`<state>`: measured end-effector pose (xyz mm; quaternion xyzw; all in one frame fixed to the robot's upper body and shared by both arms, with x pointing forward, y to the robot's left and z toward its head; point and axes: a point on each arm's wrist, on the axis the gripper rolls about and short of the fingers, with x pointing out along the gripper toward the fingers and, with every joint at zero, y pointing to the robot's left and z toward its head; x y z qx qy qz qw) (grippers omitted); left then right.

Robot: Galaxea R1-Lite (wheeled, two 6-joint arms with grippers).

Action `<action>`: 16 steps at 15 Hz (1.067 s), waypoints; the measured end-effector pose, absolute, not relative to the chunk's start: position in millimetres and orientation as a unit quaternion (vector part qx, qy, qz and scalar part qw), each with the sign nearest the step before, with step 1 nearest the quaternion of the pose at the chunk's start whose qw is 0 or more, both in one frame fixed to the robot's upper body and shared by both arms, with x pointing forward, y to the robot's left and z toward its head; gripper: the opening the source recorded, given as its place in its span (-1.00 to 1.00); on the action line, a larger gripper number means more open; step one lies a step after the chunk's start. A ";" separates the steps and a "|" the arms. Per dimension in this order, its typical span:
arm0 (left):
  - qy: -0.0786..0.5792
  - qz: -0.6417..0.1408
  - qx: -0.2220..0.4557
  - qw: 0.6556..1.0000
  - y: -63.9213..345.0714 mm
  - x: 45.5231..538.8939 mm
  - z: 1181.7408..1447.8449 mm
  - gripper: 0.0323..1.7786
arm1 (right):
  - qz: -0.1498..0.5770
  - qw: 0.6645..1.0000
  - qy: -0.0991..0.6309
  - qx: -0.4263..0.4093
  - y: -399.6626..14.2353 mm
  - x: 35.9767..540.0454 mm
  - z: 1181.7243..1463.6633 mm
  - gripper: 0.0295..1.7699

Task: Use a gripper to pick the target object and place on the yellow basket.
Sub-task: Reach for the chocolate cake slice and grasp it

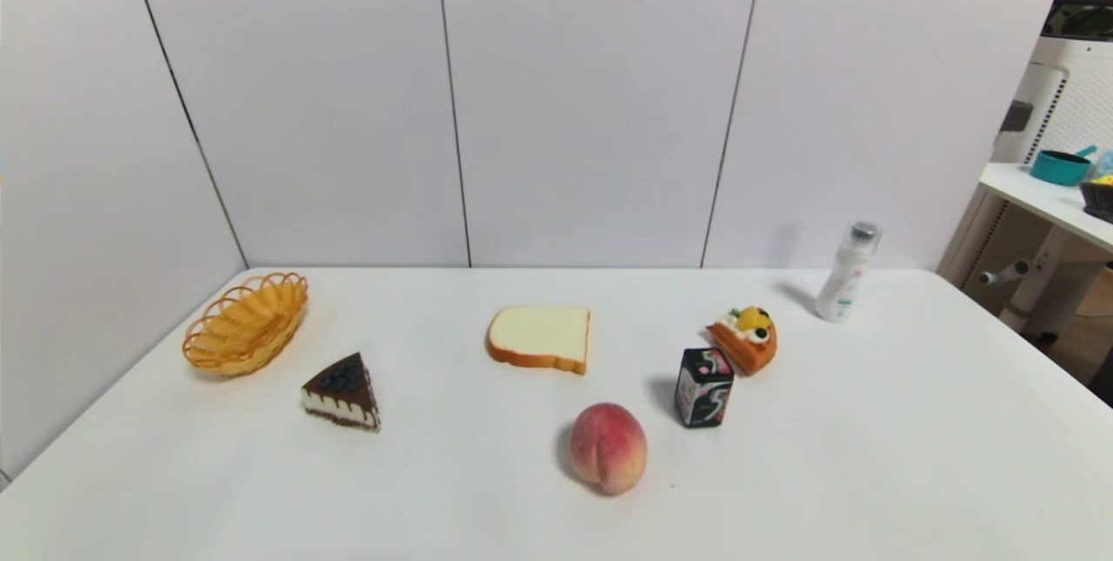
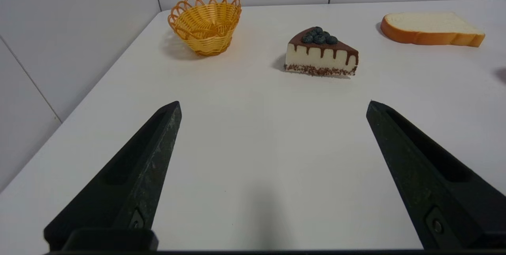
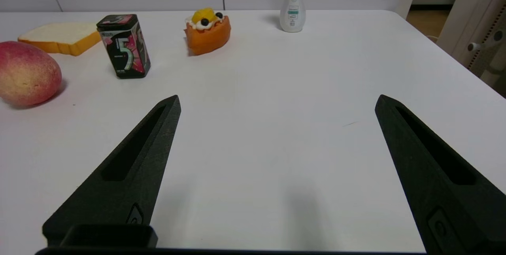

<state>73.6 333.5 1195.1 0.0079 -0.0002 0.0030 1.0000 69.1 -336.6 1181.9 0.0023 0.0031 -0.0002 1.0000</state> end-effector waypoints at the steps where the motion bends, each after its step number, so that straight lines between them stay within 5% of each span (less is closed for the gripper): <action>1: -0.010 0.003 0.011 1.000 333.6 75.5 1207.4 0.90 | 0.000 1.000 0.003 0.002 -336.6 69.1 1181.8 0.92; 12: -0.081 -0.010 0.041 0.996 331.9 159.5 1425.1 0.90 | 0.000 1.000 0.003 0.003 -336.6 69.1 1181.9 0.92; 16: -0.056 -0.050 0.065 0.995 327.6 243.0 1463.8 0.90 | 0.000 1.000 0.003 0.002 -336.6 69.1 1181.9 0.92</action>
